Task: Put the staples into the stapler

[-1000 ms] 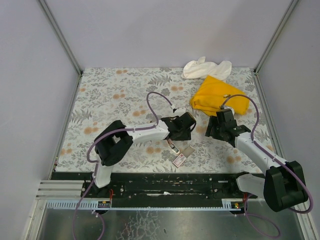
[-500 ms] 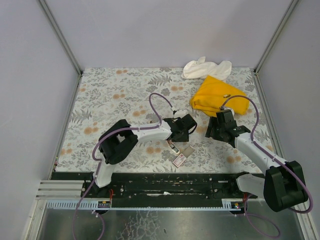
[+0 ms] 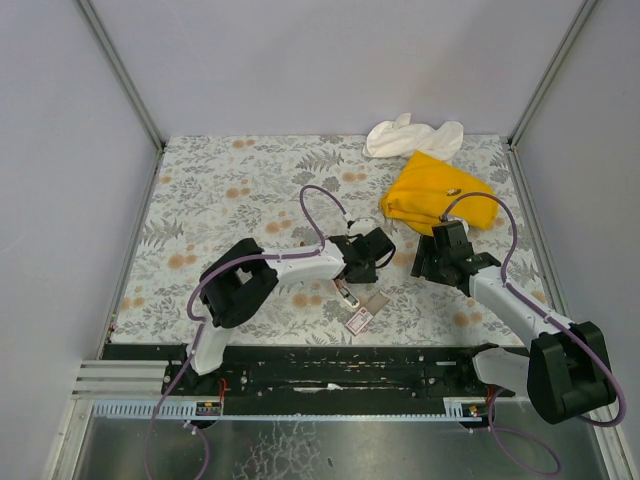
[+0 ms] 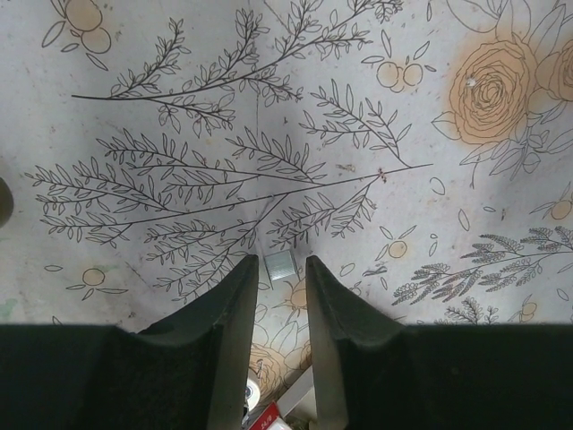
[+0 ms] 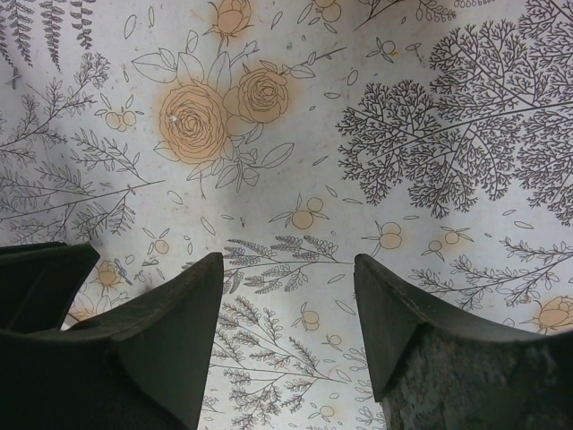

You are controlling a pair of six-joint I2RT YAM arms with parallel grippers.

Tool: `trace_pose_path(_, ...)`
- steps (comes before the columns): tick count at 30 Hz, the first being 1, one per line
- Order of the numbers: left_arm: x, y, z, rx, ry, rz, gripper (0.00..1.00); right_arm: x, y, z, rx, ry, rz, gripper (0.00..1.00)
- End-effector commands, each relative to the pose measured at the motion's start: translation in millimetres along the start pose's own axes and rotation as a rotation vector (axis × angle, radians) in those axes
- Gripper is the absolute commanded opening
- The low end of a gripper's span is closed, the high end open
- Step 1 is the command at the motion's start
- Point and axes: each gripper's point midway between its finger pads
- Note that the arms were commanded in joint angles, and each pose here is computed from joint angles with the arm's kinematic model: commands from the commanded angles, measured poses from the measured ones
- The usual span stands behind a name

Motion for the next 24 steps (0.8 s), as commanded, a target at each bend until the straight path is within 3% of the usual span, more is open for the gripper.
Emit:
trace_pose_path(1, 1.6, 6.9, 7.7, -0.043, -0.007, 0.026, 0.26, -7.9, 0.8, -3.9, -0.01, -0.037, -0.006, 0.67)
trace_pose_path(16, 7.7, 8.5, 13.7, -0.041, 0.024, 0.135, 0.21, -8.1, 0.1, -5.2, -0.009, -0.042, -0.009, 0.67)
trace_pose_path(24, 9.4, 19.1, 10.9, -0.096, 0.003, 0.188, 0.26, -7.9, 0.8, -5.1, -0.012, -0.04, -0.009, 0.67)
Point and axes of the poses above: each gripper's point midway between its finger pads, its own z axis out along the fingers, its own y axis along the line the jaws close on, x = y × z, and after that the axes turned 11 degrees about -z, right-handed
